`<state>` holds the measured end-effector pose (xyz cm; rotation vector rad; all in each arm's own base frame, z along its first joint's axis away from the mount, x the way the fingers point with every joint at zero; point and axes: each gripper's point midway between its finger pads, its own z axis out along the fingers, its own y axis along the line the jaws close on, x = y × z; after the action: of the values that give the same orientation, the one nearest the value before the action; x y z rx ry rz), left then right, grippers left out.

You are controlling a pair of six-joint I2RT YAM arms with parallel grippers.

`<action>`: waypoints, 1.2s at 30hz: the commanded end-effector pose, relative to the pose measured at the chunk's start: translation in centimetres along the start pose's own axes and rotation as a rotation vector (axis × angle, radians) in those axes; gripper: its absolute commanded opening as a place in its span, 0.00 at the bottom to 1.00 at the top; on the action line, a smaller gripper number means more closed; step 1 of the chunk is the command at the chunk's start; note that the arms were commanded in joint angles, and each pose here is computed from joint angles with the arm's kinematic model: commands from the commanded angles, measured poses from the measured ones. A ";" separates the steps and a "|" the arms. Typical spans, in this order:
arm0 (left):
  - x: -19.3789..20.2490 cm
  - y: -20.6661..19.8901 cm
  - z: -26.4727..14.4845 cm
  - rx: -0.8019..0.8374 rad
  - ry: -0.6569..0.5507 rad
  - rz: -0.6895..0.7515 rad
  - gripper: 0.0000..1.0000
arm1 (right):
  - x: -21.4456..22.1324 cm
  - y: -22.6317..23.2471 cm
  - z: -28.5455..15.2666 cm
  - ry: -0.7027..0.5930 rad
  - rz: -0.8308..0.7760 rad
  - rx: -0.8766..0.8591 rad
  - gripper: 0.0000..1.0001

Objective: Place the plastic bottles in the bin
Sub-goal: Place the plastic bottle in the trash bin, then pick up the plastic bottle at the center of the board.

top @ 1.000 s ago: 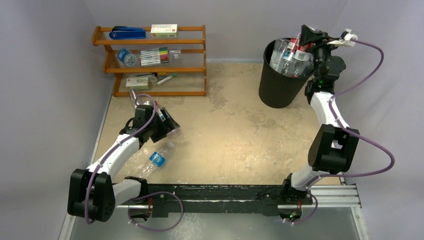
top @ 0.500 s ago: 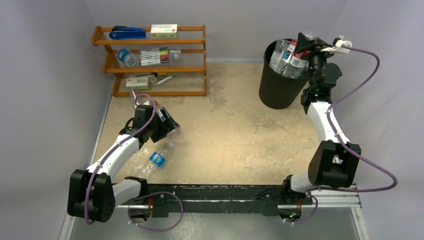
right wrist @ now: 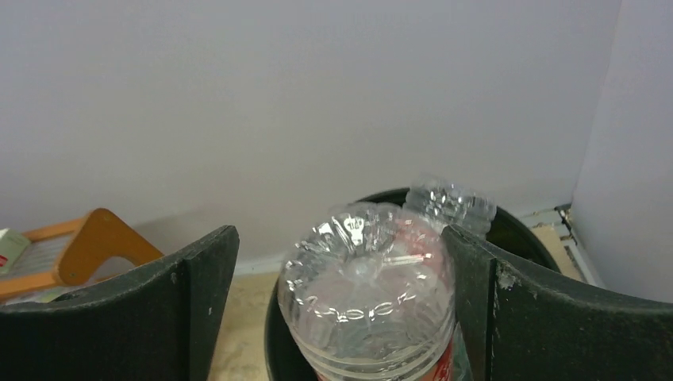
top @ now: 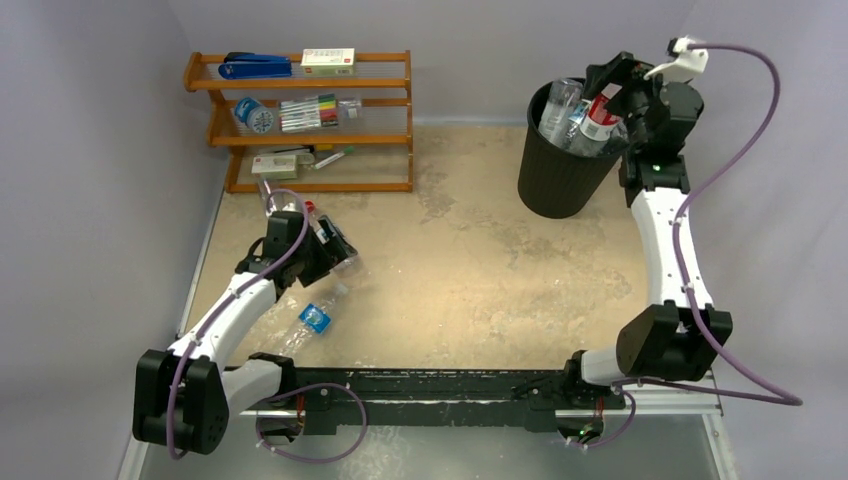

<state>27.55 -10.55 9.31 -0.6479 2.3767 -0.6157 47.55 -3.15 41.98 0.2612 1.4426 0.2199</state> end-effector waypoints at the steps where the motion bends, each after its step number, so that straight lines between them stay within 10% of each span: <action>1: -2.0 -1.3 -1.1 0.014 -0.066 0.024 0.87 | -4.5 1.5 -2.3 0.001 -0.042 0.006 1.00; 13: -4.1 -1.0 -1.3 -0.070 -0.125 -0.011 0.92 | -6.3 3.9 -5.9 0.066 -0.083 -0.070 1.00; 36: -5.1 1.3 5.5 -0.195 -0.126 -0.104 0.92 | 5.7 20.7 -9.9 0.352 -0.037 -0.610 1.00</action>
<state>31.59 -7.80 5.74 -0.8605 2.4028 -0.3380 39.24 16.10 42.02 -0.2467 1.6781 0.6132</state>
